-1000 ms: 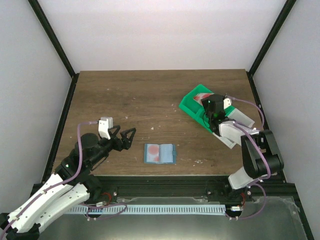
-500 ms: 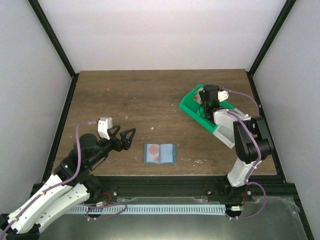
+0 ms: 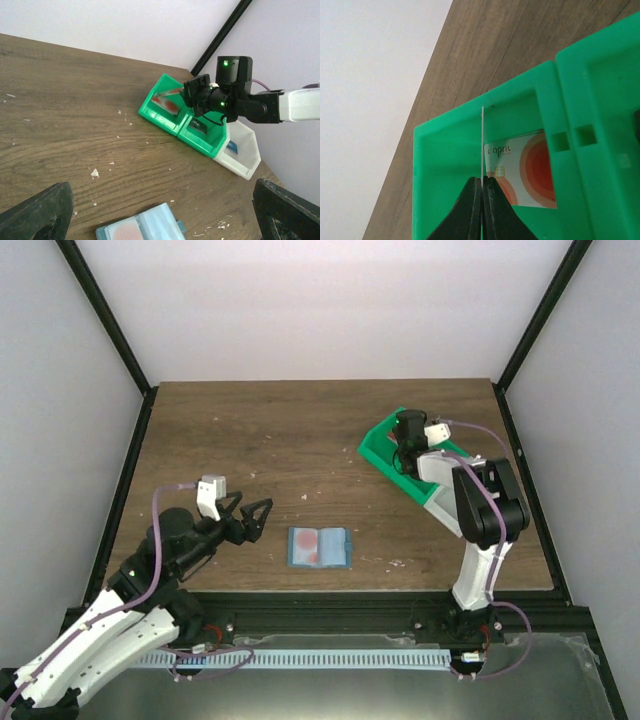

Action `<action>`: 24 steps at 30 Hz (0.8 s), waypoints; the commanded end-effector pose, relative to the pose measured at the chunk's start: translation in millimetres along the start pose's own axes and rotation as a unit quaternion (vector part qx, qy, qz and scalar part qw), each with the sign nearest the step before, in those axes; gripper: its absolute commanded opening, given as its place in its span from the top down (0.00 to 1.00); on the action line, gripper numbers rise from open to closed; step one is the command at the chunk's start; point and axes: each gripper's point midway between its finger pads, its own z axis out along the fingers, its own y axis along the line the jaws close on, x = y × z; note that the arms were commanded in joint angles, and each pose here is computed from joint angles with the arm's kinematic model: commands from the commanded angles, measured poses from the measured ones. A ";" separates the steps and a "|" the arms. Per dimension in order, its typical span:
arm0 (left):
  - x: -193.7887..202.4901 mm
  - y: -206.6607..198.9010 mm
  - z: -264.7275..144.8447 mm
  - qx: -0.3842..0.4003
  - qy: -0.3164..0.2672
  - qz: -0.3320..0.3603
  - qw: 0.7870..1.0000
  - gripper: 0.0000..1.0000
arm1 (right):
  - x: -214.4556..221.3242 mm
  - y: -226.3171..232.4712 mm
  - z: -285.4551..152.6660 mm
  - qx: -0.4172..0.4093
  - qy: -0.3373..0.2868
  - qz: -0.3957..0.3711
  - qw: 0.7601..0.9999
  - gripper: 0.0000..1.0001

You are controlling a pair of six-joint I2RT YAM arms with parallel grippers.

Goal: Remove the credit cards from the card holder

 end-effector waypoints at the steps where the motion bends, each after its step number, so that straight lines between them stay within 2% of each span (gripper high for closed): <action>1: -0.3 -2.9 0.4 0.009 -0.002 0.006 1.000 0.00 | -6.3 12.2 8.0 0.007 -0.028 -0.009 1.000 1.00; 9: 0.5 -2.9 1.1 0.009 0.000 0.007 1.000 0.00 | -0.7 18.2 17.9 0.014 -0.028 -0.021 0.999 0.98; 16: 0.0 -3.5 0.7 0.010 -0.001 0.008 1.000 0.00 | -2.3 16.6 15.2 0.023 -0.031 -0.031 0.999 0.76; 24: -0.5 -3.8 0.3 0.011 -0.002 0.009 1.000 0.00 | -6.1 17.7 8.7 0.029 -0.031 -0.036 0.998 0.81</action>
